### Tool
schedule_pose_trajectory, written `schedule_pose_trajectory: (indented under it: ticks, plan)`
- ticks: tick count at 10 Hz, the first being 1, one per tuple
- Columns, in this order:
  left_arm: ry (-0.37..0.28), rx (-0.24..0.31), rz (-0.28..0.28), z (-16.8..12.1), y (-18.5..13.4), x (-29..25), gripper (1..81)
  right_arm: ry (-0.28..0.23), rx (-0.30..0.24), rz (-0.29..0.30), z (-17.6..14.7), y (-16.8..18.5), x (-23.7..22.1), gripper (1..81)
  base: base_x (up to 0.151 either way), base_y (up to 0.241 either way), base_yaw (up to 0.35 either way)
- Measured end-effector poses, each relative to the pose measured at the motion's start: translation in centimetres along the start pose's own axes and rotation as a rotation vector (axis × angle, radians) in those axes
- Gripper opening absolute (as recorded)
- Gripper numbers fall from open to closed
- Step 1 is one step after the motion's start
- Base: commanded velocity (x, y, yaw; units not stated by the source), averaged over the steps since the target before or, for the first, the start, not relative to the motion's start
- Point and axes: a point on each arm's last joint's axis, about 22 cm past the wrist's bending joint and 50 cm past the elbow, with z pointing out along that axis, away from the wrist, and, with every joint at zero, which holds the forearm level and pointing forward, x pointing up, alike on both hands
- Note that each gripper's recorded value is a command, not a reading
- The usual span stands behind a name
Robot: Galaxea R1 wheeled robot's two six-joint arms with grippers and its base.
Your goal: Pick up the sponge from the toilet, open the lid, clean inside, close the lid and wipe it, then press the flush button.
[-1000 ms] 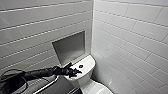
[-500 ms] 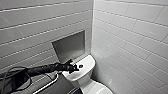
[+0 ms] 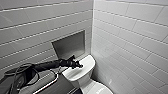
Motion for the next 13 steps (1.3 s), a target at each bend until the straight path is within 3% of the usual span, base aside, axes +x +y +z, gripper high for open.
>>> schedule_pose_trajectory:
  ticks: [3,6,13]
  plan:
    - [0.012,0.040,0.009,1.3,-0.2,1.3,1.0,-0.002,0.002,0.003,0.2,-0.2,-0.1,1.0,0.000,0.000,0.000]
    - [-0.026,0.086,0.018,4.2,-1.7,0.6,1.0,-0.025,-0.007,0.027,0.5,0.2,-1.3,1.0,0.000,0.000,0.000]
    - [0.025,0.148,0.053,5.0,-2.7,3.4,1.0,-0.022,-0.016,0.024,1.1,0.4,-0.8,1.0,0.000,0.000,0.000]
